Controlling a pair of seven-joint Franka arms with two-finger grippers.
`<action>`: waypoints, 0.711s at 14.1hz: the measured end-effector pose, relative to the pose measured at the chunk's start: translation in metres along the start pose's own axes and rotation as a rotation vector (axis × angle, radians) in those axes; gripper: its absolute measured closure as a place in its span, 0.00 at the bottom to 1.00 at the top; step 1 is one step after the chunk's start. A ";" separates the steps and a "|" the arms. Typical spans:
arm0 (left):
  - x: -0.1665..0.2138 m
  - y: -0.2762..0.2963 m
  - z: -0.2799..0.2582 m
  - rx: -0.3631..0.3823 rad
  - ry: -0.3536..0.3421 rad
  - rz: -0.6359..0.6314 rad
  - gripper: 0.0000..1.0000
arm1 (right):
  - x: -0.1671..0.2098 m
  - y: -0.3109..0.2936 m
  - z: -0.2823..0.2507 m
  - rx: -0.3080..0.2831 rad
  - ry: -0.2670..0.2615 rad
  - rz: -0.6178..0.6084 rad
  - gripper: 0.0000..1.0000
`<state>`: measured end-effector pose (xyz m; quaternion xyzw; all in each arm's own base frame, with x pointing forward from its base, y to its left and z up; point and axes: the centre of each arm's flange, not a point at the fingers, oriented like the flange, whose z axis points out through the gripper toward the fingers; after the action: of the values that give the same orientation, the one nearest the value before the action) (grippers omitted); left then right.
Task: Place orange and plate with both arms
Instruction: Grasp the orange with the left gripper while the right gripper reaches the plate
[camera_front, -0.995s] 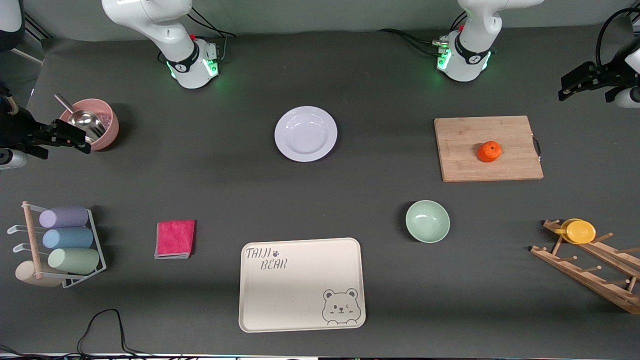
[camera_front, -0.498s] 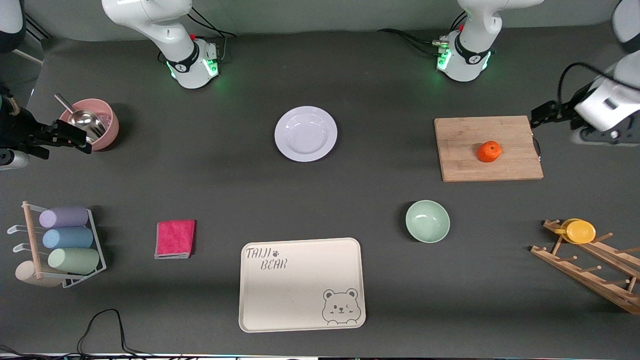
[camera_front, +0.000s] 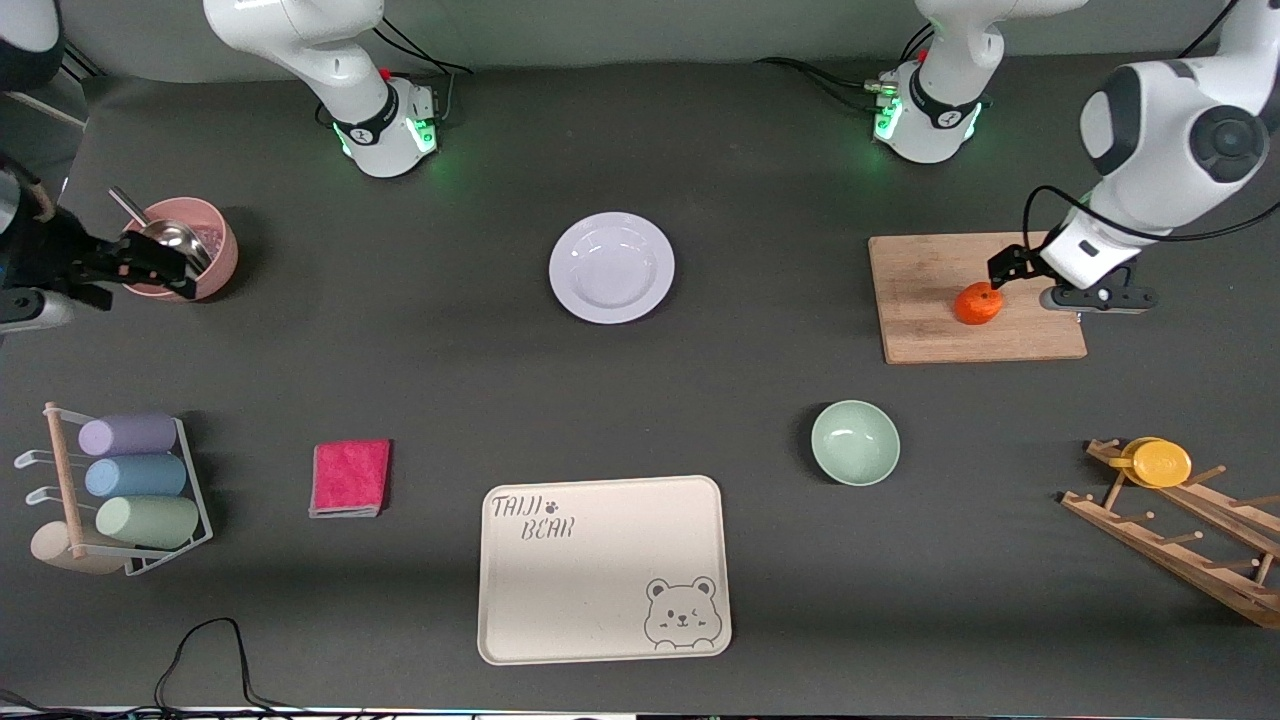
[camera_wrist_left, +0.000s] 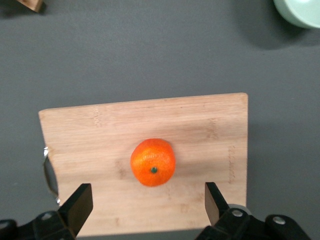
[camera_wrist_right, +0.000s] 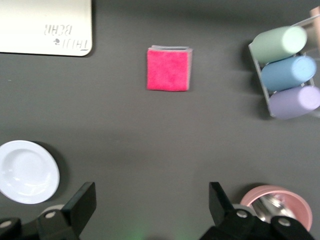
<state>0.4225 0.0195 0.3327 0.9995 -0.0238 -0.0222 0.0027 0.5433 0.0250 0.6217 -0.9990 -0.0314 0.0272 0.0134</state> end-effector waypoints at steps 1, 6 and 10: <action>-0.008 0.001 0.016 0.001 0.014 0.000 0.00 | -0.011 -0.023 -0.004 0.004 0.003 0.014 0.00; -0.023 0.002 0.067 0.004 0.039 -0.001 0.00 | -0.067 -0.093 -0.017 0.025 0.018 0.051 0.00; -0.024 0.002 0.110 0.010 0.075 -0.001 0.00 | -0.101 -0.113 -0.010 0.038 0.015 0.048 0.00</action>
<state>0.3935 0.0184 0.2243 0.9996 -0.0235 0.0153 -0.0011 0.4362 0.1308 0.6400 -0.9992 -0.0071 0.0208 0.0322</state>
